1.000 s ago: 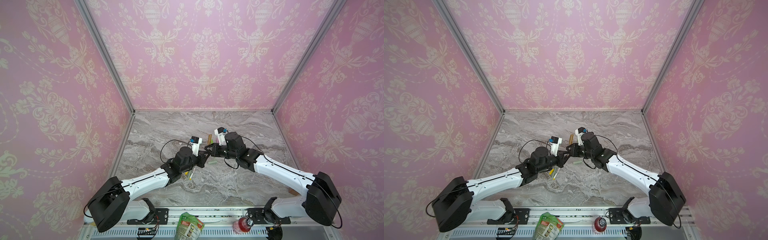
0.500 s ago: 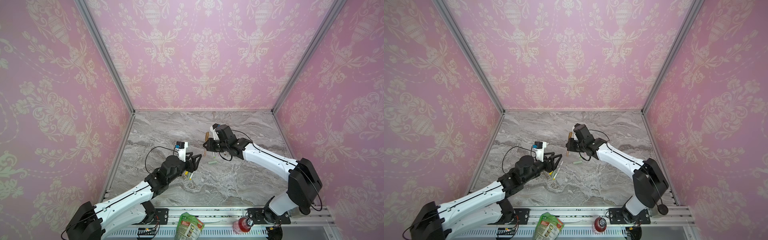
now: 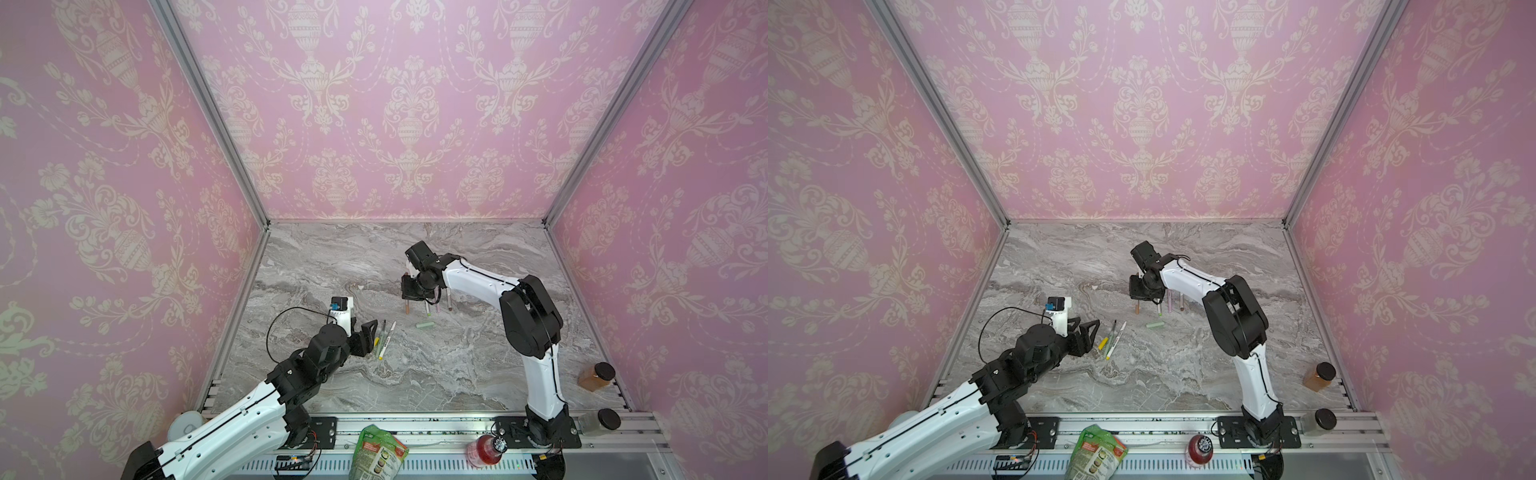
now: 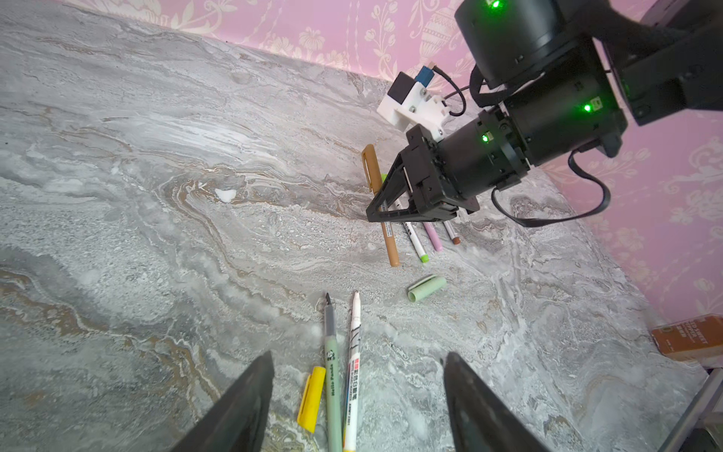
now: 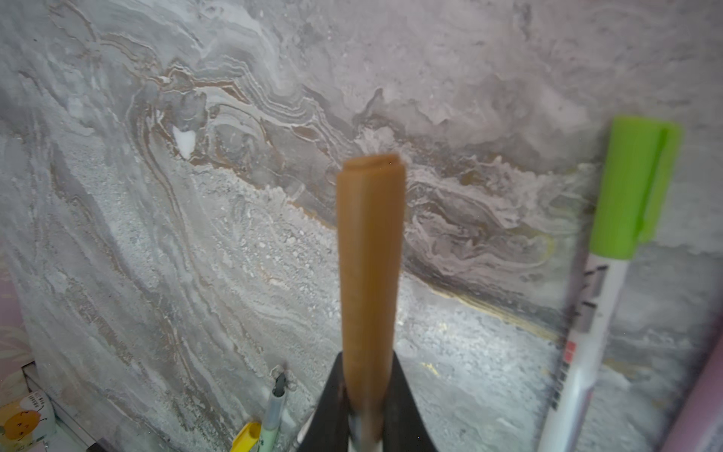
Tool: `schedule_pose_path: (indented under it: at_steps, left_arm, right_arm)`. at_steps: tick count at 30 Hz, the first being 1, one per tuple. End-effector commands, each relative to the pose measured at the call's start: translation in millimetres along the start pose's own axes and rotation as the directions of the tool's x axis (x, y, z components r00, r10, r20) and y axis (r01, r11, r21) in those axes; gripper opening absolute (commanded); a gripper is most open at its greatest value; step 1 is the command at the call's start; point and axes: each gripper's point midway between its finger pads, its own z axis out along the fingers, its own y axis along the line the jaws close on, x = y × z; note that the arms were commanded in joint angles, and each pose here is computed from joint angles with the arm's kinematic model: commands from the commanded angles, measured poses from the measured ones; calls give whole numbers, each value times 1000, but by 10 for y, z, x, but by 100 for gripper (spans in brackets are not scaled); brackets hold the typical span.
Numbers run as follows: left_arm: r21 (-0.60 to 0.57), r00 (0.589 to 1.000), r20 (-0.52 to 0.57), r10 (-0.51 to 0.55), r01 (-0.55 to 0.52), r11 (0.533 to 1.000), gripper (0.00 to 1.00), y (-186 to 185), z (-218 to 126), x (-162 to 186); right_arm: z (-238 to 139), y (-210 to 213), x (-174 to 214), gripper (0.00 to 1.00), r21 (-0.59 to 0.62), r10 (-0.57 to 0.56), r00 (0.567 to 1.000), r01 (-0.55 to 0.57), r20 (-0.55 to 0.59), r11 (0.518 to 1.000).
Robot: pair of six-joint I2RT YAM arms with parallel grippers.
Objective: Insert the pens into the pen caps
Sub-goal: 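Carry the capped tan pen down to the table beside the markers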
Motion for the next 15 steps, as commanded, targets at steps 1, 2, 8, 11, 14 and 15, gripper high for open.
schedule_pose_path:
  at_steps: [1, 2, 8, 11, 14, 15]
  left_arm:
    - [-41, 1000, -13, 10, -11, 999, 71, 113, -5, 59]
    - [-39, 1000, -17, 15, -16, 999, 72, 110, -3, 61]
    - [-35, 999, -28, 45, -46, 998, 72, 83, 4, 17]
    - [-34, 999, -31, 45, -46, 998, 73, 84, 17, 10]
    - [-33, 999, -32, 40, -41, 999, 73, 81, 33, 5]
    - [-30, 999, -28, 36, -37, 999, 73, 73, 34, -6]
  right_arm:
    - [-37, -139, 50, 8, 75, -38, 997, 43, -67, 996]
    - [-19, -154, 49, 8, 82, -38, 997, 44, -74, 996]
    - [106, -233, 93, 10, 104, -28, 993, 41, -119, 994]
    - [159, -260, 121, 11, 111, -24, 991, 39, -135, 993]
    - [196, -274, 130, 12, 113, -23, 990, 39, -140, 993]
    - [212, -283, 134, 12, 115, -23, 990, 40, -142, 993]
